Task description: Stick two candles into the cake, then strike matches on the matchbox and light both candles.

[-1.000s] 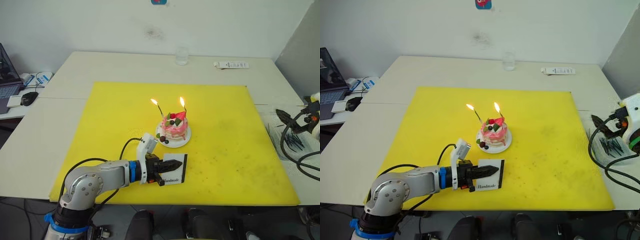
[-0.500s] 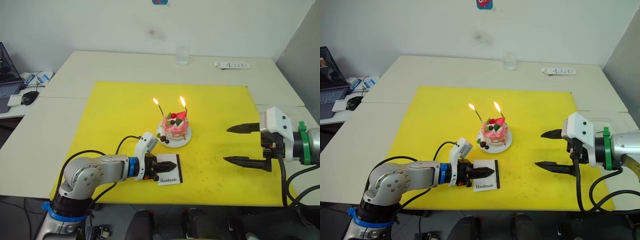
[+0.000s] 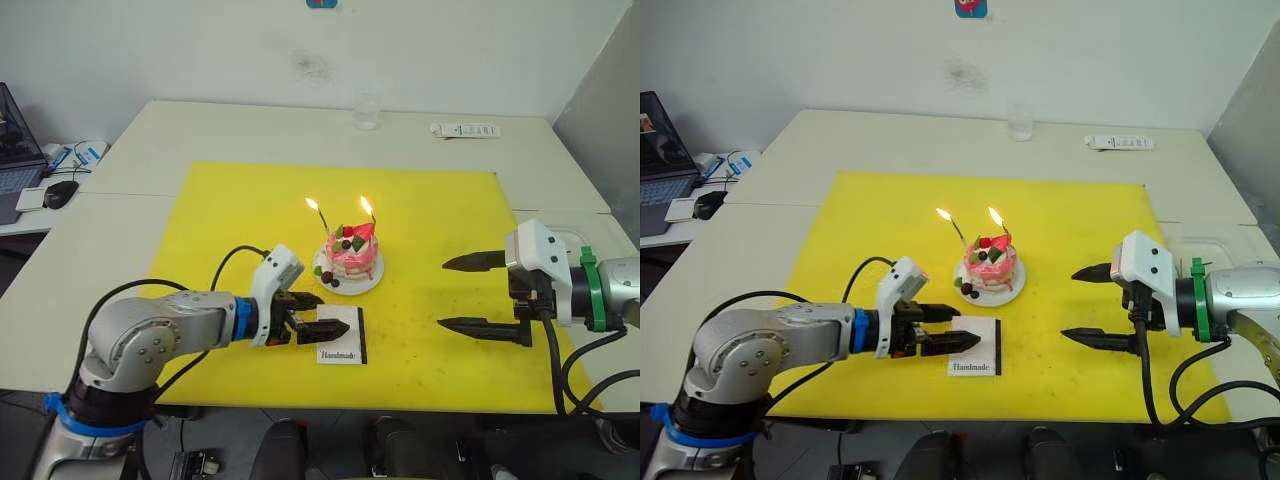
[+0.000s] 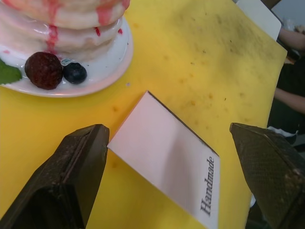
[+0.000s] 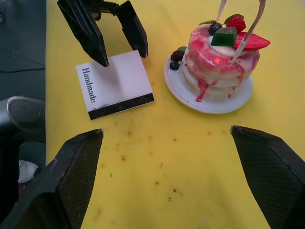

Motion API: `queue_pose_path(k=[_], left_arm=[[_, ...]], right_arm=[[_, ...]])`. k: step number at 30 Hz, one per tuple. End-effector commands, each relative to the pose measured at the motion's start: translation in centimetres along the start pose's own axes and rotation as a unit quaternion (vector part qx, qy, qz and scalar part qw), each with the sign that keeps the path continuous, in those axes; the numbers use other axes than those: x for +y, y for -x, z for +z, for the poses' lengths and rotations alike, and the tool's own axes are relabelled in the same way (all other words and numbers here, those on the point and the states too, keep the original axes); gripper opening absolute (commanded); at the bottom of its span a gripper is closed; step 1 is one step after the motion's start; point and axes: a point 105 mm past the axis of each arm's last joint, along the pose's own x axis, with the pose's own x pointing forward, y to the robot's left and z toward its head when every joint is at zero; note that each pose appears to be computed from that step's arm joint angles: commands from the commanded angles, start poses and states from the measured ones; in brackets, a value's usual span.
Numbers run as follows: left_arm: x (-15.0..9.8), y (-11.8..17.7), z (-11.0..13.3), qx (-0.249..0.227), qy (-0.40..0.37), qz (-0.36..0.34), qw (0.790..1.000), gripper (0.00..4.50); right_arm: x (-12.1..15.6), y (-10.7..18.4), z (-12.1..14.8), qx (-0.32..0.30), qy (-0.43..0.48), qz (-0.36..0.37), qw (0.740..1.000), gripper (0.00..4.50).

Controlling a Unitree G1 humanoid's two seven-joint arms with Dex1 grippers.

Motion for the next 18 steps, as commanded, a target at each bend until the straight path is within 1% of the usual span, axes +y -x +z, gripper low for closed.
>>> queue_pose_path(k=[1, 3, 6, 9, 10, 12, 14, 16, 18], left_arm=[[0.0, 1.8, 1.3, -0.021, -0.053, 0.008, 0.998, 4.49], [1.0, 3.8, 1.3, -0.007, -0.090, 0.030, 0.995, 4.49], [2.9, 6.7, 1.4, 0.006, -0.145, 0.082, 0.986, 4.49], [4.9, 8.8, 1.7, 0.001, -0.210, 0.148, 0.966, 4.49], [5.4, 9.7, 1.8, -0.004, -0.217, 0.161, 0.963, 4.49], [5.7, 10.9, 1.7, -0.010, -0.235, 0.175, 0.956, 4.49], [6.0, 12.1, 1.7, -0.017, -0.256, 0.195, 0.947, 4.49], [6.1, 12.8, 1.6, -0.021, -0.262, 0.203, 0.943, 4.49], [6.0, 13.6, 1.7, -0.035, -0.256, 0.210, 0.943, 4.49]], right_arm=[[-0.2, 0.5, 0.7, -0.005, 0.028, -0.021, 0.999, 4.50], [-0.8, 1.1, 0.6, -0.003, 0.037, -0.044, 0.998, 4.50], [-1.8, 2.2, 0.2, 0.006, 0.055, -0.082, 0.995, 4.50], [-2.8, 3.6, 0.1, 0.007, 0.073, -0.112, 0.991, 4.50], [-3.2, 4.2, 0.3, 0.005, 0.082, -0.124, 0.989, 4.50], [-3.6, 5.3, 0.3, 0.014, 0.084, -0.133, 0.987, 4.50], [-3.8, 6.5, 0.5, 0.022, 0.077, -0.126, 0.989, 4.50], [-3.8, 7.2, 0.7, 0.022, 0.074, -0.118, 0.990, 4.50], [-4.0, 7.8, 1.0, 0.020, 0.074, -0.111, 0.991, 4.50]])
